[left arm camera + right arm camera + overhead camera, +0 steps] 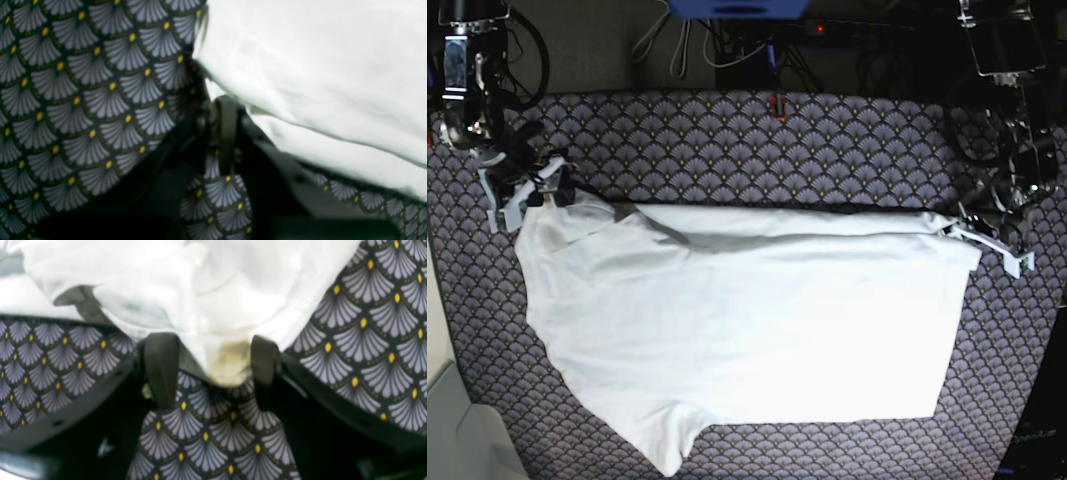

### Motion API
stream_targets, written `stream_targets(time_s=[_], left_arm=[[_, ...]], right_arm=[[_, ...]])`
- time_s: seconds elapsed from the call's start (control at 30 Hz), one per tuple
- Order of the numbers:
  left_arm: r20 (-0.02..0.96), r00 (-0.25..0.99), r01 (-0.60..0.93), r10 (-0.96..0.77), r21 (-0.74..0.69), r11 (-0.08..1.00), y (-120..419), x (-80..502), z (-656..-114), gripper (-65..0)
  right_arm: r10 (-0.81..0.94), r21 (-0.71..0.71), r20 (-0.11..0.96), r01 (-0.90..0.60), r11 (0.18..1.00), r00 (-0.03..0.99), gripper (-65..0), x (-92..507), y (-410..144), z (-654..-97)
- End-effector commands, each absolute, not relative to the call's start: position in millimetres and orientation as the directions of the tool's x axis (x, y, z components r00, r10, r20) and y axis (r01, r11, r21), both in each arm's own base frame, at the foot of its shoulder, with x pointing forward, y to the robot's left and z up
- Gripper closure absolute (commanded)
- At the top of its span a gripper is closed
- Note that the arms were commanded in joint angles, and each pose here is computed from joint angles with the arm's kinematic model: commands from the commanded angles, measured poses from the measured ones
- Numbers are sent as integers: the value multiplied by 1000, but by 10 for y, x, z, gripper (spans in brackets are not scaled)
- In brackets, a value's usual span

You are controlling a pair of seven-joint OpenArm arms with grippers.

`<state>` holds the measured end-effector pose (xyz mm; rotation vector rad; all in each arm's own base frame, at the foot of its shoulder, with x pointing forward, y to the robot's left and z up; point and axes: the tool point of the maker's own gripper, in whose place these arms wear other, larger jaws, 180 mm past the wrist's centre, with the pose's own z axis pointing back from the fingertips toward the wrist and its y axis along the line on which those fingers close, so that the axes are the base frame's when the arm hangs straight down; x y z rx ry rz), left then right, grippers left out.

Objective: Fold the T-shirt properly
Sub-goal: 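Hold the folded edge with both grippers and adjust the grip, then drag the held edge with both grippers back toward the robot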

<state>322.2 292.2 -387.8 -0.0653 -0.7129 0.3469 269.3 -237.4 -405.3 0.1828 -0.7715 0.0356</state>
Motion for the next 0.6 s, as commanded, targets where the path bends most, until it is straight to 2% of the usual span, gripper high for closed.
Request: stream_targets(time_s=[0.0, 0.07, 0.23, 0.57], left_arm=[[668, 672, -282, 321, -170, 944, 2993, 3318, -3729, -4], [668, 672, -282, 321, -170, 944, 2993, 3318, -3729, -4], [668, 672, -282, 321, -170, 944, 2993, 3318, -3729, -4], [674, 676, -278, 298, -141, 950, 3083, 3317, -3686, -4]], right_arm=[[-30, 143, 727, -108, 984, 686, -323, 2777, -2409, -3943], [-30, 143, 725, -108, 984, 688, -251, 2774, -2405, -3949], [-30, 143, 738, -112, 983, 674, 0, 2887, -2396, -3886], [-20, 122, 789, -124, 985, 613, 0, 3230, -2448, -3634]])
